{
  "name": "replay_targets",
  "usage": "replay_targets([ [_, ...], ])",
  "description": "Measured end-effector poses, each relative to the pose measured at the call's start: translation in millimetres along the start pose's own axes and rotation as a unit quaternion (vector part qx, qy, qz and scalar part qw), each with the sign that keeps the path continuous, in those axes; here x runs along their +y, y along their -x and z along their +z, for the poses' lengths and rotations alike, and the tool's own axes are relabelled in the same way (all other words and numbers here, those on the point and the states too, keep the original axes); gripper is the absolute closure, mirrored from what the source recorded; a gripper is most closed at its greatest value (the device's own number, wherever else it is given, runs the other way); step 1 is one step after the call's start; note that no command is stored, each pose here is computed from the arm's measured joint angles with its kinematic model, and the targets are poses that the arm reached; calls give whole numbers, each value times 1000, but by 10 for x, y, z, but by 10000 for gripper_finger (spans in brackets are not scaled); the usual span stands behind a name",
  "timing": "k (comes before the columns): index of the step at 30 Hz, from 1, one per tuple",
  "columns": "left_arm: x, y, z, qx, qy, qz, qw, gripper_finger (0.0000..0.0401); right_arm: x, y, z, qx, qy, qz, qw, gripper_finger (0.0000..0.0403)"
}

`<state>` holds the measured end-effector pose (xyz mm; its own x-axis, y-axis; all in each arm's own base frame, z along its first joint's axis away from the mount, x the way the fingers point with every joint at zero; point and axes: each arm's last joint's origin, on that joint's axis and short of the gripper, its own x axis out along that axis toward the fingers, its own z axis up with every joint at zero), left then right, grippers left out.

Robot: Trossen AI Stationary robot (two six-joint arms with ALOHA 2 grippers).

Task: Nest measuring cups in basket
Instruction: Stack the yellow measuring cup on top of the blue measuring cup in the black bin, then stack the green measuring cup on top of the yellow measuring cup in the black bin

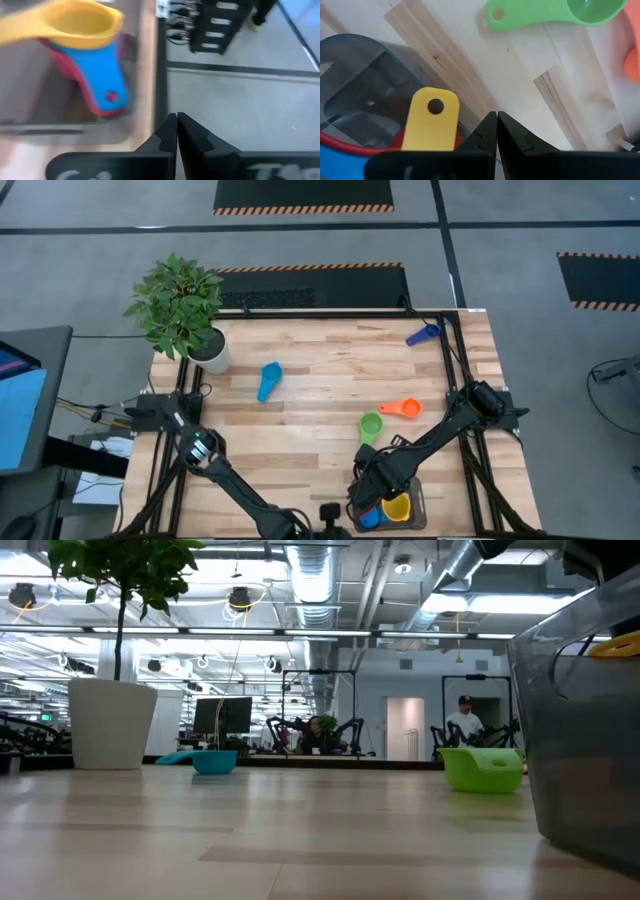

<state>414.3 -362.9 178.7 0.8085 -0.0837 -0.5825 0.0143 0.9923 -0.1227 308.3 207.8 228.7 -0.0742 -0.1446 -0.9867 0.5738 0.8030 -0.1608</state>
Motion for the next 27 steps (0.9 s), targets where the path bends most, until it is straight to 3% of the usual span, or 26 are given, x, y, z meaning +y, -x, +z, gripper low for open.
replay_targets([
  [9, 135, -201, -18, 6, -5, 37, 999, 401, 23, 0, 35, -4, -5, 17, 1000, 384],
  [18, 259, -260, 23, 17, -15, 53, 998, 401, 68, 3, 40, 1, 5, 43, 999, 366],
  [27, 265, -257, 12, 24, -15, 53, 998, 401, 191, 22, 75, -12, 20, 111, 994, 380],
])
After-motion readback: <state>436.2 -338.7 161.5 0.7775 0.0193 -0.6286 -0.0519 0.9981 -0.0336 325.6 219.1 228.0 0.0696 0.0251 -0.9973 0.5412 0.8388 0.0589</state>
